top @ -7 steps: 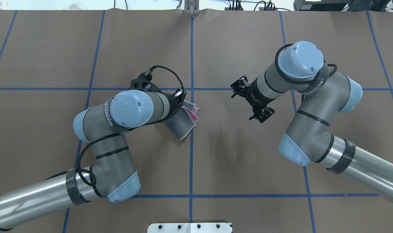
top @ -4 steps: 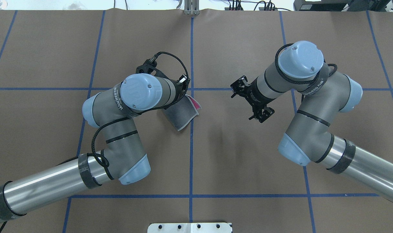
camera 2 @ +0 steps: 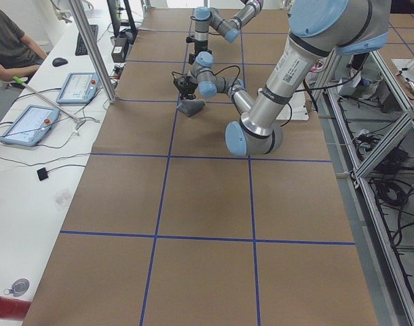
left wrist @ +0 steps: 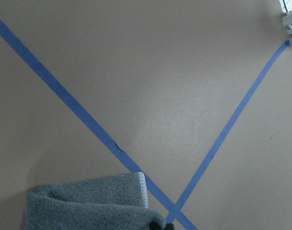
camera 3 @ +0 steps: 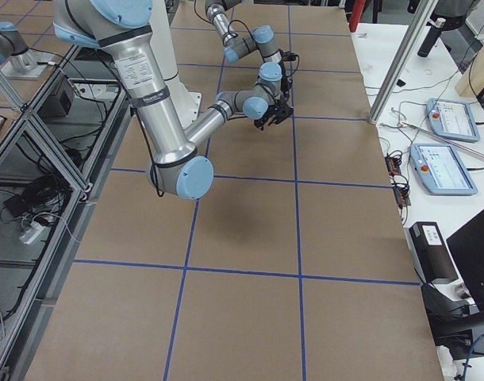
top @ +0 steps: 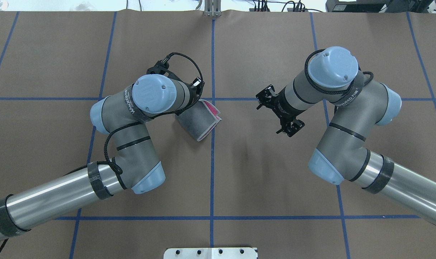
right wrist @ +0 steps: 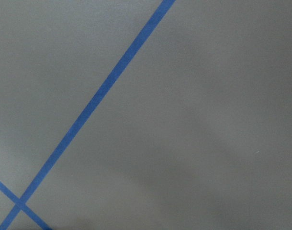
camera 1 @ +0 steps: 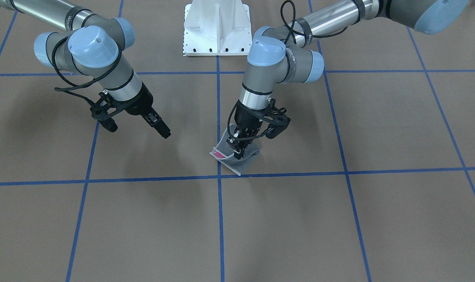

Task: Fold towel twice with both arms
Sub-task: 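Press the folded towel down and release it with the left gripper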

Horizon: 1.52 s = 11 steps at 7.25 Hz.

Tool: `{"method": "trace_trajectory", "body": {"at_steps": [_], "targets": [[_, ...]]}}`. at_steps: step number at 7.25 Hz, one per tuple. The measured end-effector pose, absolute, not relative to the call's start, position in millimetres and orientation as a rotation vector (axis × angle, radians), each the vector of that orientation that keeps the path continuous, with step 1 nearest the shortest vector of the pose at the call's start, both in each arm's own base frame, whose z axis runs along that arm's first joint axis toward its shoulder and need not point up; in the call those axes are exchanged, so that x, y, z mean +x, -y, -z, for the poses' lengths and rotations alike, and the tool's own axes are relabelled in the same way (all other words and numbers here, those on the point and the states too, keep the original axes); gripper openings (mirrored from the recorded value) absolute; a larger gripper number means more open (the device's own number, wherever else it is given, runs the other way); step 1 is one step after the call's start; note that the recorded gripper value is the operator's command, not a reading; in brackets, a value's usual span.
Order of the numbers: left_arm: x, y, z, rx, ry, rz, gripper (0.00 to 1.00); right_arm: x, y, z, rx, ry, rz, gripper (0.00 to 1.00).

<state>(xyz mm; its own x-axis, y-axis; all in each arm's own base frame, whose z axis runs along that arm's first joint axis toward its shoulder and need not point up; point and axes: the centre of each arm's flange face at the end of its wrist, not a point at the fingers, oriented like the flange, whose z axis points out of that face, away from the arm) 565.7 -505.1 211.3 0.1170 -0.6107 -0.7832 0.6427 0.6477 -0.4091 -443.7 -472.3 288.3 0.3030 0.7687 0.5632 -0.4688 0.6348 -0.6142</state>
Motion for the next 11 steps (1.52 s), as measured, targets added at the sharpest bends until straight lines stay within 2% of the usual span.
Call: {"method": "trace_trajectory", "body": {"at_steps": [3,4,5,6,11], "targets": [[575.0,514.4,-226.5,0.037,-1.144,0.918,0.02,-443.8,471.4,-289.3,-0.366,0.949,-0.844,1.00],[575.6,516.5,-227.8,0.038,-1.144,0.920,0.25,-444.0,471.2,-289.7,-0.367,0.948,-0.844,1.00],[576.5,518.8,-229.4,0.039,-1.143,0.922,0.92,-444.1,471.1,-289.7,-0.367,0.948,-0.844,1.00],[578.6,521.6,-232.3,0.041,-1.140,0.923,1.00,-444.5,470.7,-289.3,-0.367,0.949,-0.844,1.00],[571.7,526.4,-218.9,-0.006,-1.167,0.871,1.00,-445.9,470.3,-288.7,-0.365,0.949,-0.842,1.00]]}}
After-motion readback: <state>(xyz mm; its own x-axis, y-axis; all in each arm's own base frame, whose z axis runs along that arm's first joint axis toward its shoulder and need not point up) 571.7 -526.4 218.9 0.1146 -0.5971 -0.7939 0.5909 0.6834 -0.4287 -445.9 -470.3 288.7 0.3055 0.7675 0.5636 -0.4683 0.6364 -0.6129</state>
